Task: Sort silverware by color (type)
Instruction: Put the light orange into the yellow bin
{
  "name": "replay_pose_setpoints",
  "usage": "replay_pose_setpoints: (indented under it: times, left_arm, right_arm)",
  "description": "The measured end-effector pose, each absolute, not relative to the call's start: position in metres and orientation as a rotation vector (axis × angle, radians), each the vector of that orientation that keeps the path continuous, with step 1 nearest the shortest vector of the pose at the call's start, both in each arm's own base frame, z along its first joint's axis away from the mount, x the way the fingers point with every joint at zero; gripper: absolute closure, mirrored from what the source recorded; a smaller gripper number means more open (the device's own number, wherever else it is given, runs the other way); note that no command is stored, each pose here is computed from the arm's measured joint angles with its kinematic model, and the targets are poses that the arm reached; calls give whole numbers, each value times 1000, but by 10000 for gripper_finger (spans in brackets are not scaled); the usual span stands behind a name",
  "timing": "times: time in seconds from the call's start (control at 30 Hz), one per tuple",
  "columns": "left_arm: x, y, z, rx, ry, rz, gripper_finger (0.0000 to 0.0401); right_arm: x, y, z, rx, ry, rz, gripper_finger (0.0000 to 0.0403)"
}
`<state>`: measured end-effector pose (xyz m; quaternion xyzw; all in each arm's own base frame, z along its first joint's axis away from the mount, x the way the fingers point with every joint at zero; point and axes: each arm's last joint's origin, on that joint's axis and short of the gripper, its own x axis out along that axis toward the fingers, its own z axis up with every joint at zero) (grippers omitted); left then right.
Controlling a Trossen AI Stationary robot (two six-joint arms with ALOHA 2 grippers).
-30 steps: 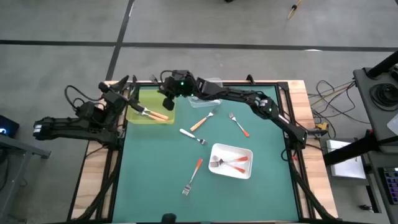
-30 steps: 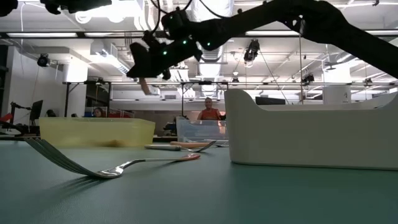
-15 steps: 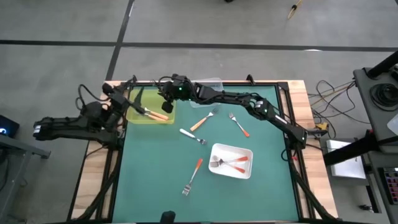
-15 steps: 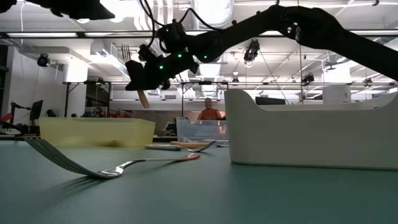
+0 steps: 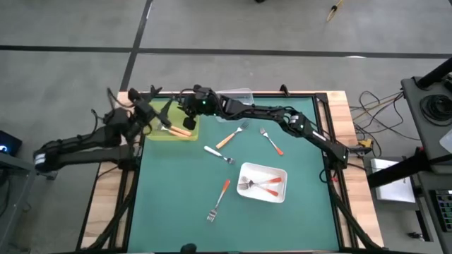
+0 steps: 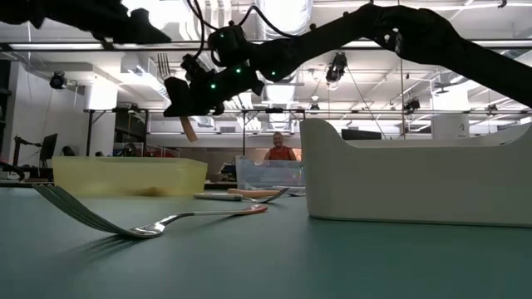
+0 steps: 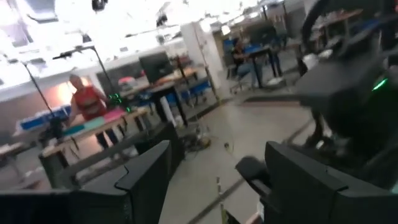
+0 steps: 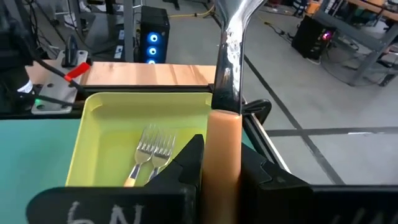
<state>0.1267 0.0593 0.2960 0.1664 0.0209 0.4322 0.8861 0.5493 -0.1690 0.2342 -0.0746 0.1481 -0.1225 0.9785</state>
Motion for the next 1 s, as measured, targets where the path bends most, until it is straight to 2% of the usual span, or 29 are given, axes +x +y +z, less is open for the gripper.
replay_pose_setpoints:
  times: [0.17,0.37,0.53,0.7,0.87,1.0]
  left_arm:
    - [134,83,285,307,80,784,160]
    - [137,101,275,278,149,833,173]
    - [139,103,273,282,162,831,199]
    - [138,102,275,285,148,849,263]
    - [135,102,277,283,138,878,377]
    - [132,101,281,269,106,912,396]
  right_arm:
    - [551,-164,240,-163,288,-239,366]
    - [550,-166,244,-182,284,-266,366]
    - [550,-166,244,-195,290,-271,366]
    - [550,-166,244,-213,298,-286,366]
    - [550,-167,244,-221,303,-289,366]
    - [549,-168,244,-210,302,-301,324]
